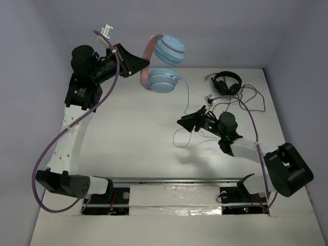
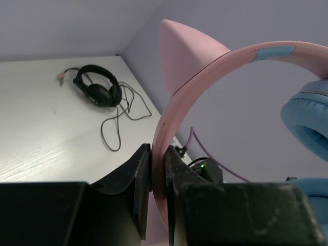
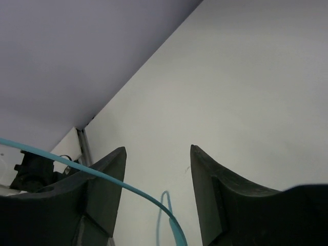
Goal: Wrap the headphones
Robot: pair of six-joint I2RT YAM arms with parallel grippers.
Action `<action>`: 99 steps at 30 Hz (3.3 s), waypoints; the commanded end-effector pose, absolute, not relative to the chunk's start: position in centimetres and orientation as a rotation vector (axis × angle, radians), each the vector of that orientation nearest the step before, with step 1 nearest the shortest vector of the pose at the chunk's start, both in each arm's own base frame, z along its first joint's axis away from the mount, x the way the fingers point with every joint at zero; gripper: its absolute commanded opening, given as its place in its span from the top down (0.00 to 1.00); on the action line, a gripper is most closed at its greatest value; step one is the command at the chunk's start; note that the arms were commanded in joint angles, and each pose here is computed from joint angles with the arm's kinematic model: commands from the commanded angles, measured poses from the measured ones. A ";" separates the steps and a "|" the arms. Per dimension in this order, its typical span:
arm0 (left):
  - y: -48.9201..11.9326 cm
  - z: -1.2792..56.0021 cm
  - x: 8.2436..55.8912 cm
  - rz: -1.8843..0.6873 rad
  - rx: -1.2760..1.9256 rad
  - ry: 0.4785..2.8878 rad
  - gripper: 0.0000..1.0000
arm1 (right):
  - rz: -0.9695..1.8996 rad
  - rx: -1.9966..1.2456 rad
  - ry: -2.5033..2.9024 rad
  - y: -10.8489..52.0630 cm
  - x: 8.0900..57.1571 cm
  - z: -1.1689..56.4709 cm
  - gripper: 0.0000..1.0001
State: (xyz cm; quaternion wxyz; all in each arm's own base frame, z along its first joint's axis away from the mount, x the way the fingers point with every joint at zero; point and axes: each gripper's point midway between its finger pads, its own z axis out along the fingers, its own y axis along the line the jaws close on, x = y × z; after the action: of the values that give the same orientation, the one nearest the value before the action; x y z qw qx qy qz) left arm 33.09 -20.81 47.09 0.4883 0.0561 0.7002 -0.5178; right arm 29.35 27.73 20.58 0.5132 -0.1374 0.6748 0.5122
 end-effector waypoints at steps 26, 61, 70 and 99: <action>-20.8 58.4 34.4 -1.304 0.142 1.393 1.00 | 1.247 -0.289 1.603 27.5 27.7 23.1 0.40; -18.3 23.9 42.4 -0.354 -0.176 1.914 1.00 | 0.602 -0.253 1.870 21.1 27.2 32.6 1.00; -21.5 16.7 37.1 -0.432 0.016 2.098 1.00 | 0.520 -0.267 1.792 21.5 29.8 36.7 1.00; -31.1 12.7 24.2 -0.632 0.625 2.138 1.00 | 0.276 -0.261 1.768 23.0 37.7 39.6 1.00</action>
State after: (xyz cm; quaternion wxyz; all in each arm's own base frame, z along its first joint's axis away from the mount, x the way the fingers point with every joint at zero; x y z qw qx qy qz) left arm 25.32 -28.80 9.27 0.3722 0.2261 0.8802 -0.1887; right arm 36.82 24.59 36.55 0.5734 -0.1407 0.7940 0.1445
